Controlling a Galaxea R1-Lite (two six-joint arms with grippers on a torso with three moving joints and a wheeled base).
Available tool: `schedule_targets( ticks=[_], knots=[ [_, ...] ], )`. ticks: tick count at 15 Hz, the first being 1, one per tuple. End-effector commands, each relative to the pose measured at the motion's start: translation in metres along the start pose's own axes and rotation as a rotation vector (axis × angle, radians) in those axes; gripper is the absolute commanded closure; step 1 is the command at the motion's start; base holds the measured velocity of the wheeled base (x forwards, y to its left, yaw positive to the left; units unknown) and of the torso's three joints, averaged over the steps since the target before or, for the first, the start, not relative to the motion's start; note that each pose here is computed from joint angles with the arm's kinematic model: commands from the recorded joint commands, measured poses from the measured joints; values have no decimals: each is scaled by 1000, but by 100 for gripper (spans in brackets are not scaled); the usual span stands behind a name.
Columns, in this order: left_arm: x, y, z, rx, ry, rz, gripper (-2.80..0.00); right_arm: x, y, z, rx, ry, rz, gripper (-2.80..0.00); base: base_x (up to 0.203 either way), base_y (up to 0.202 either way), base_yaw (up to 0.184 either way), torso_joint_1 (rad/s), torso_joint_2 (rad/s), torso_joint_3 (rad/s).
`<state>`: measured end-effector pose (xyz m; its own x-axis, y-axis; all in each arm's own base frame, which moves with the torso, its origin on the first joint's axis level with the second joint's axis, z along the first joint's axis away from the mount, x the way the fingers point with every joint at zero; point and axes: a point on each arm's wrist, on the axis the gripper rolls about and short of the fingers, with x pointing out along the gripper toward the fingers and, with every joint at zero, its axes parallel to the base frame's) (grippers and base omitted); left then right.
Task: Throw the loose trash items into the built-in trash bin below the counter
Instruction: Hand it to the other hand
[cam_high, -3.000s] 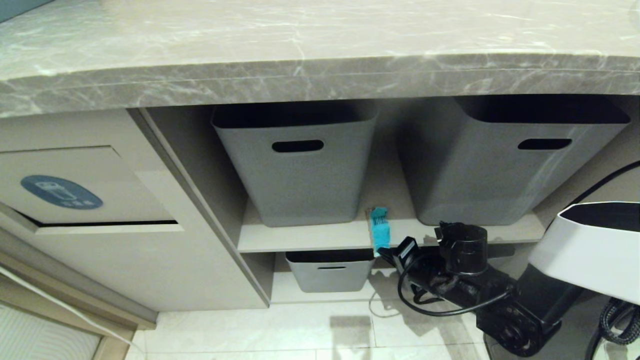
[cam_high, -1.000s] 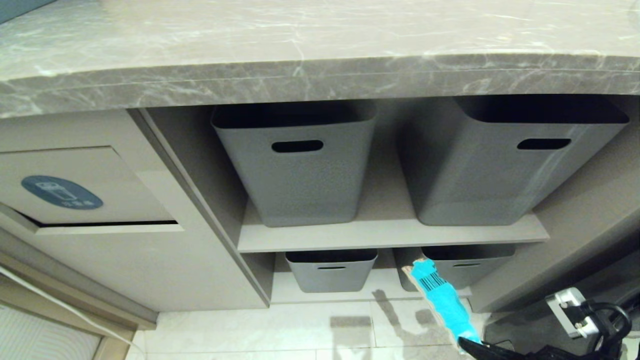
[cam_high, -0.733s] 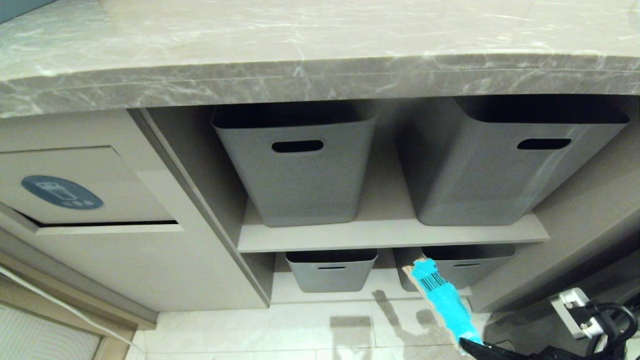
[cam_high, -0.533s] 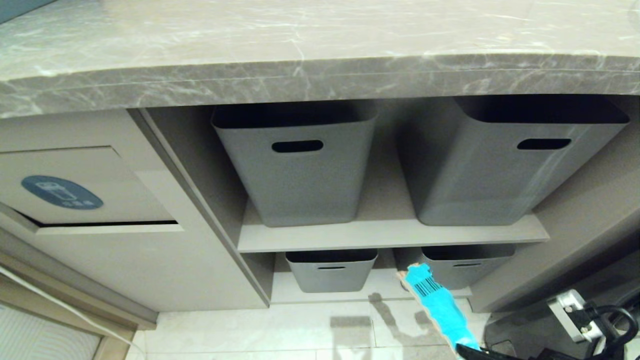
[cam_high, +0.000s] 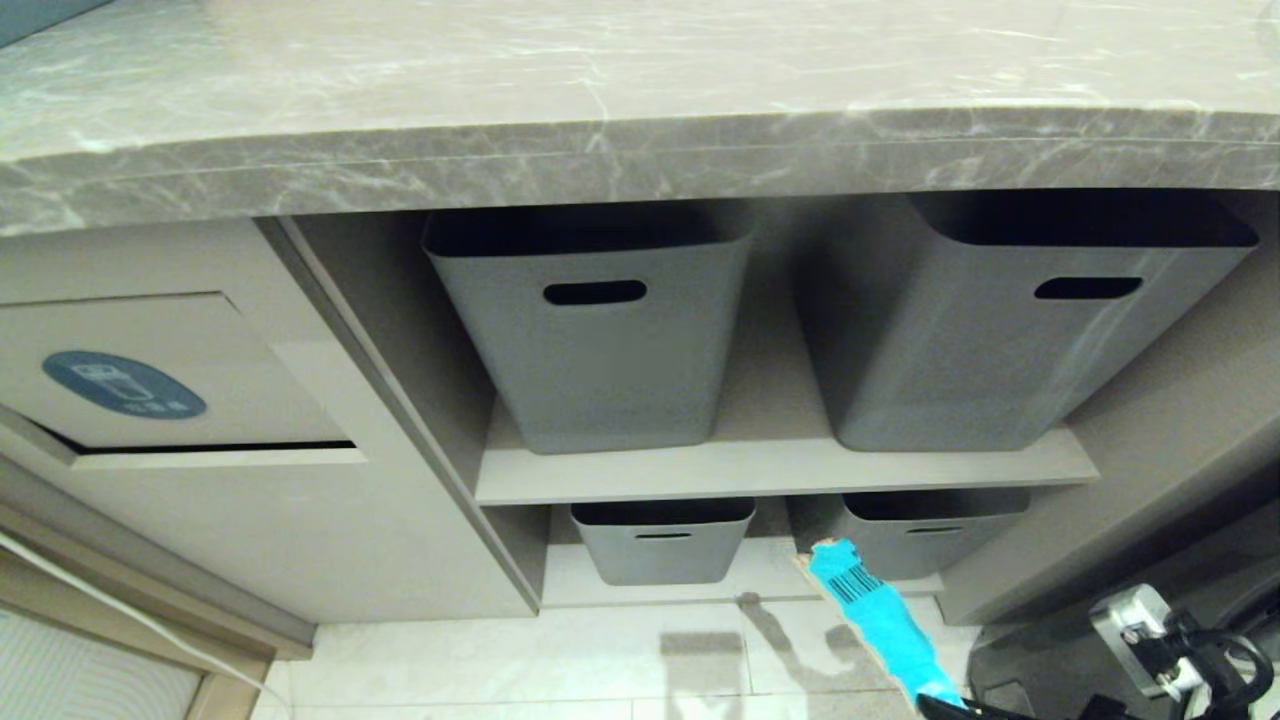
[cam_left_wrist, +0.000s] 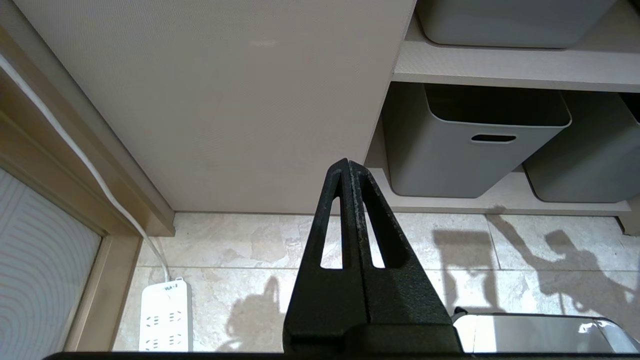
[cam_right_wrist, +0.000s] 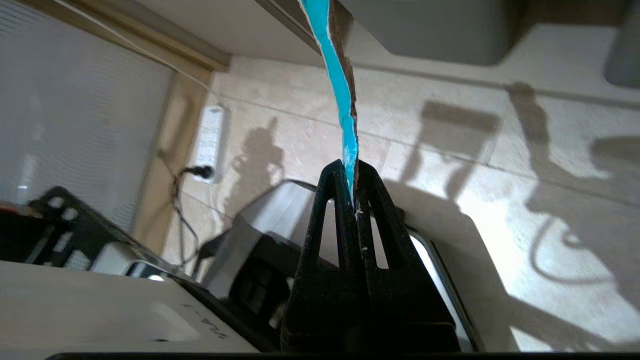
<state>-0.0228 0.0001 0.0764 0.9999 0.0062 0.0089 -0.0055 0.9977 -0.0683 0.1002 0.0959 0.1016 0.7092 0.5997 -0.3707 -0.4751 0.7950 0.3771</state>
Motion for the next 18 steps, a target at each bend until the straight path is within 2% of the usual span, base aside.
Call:
schedule_targets(
  ticks=[1, 7, 12, 14, 16, 17, 18],
  knots=[
    [0, 0, 0, -1, 3, 2, 0, 1, -2, -3, 1, 19, -34, 0, 0, 0, 0, 0, 0, 0],
    [0, 0, 0, -1, 3, 2, 0, 9, -7, 2, 14, 27, -99, 0, 0, 0, 0, 0, 0, 0],
    [0, 0, 0, -16, -3, 0, 0, 28, 7, 32, 6, -62, -64, 0, 0, 0, 0, 0, 0, 0],
    [0, 0, 0, -16, -3, -5, 0, 38, 11, 39, -16, -69, -52, 0, 0, 0, 0, 0, 0, 0],
    [-1, 0, 6, -4, -23, -8, 0, 44, 14, 43, -19, -71, -47, 0, 0, 0, 0, 0, 0, 0],
    [-3, -1, 16, 5, -44, -3, 0, 44, 15, 42, -23, -69, -39, 0, 0, 0, 0, 0, 0, 0],
    [-4, -2, 25, 50, -61, -4, 0, 44, 16, 42, -23, -66, -35, 0, 0, 0, 0, 0, 0, 0]
  ],
)
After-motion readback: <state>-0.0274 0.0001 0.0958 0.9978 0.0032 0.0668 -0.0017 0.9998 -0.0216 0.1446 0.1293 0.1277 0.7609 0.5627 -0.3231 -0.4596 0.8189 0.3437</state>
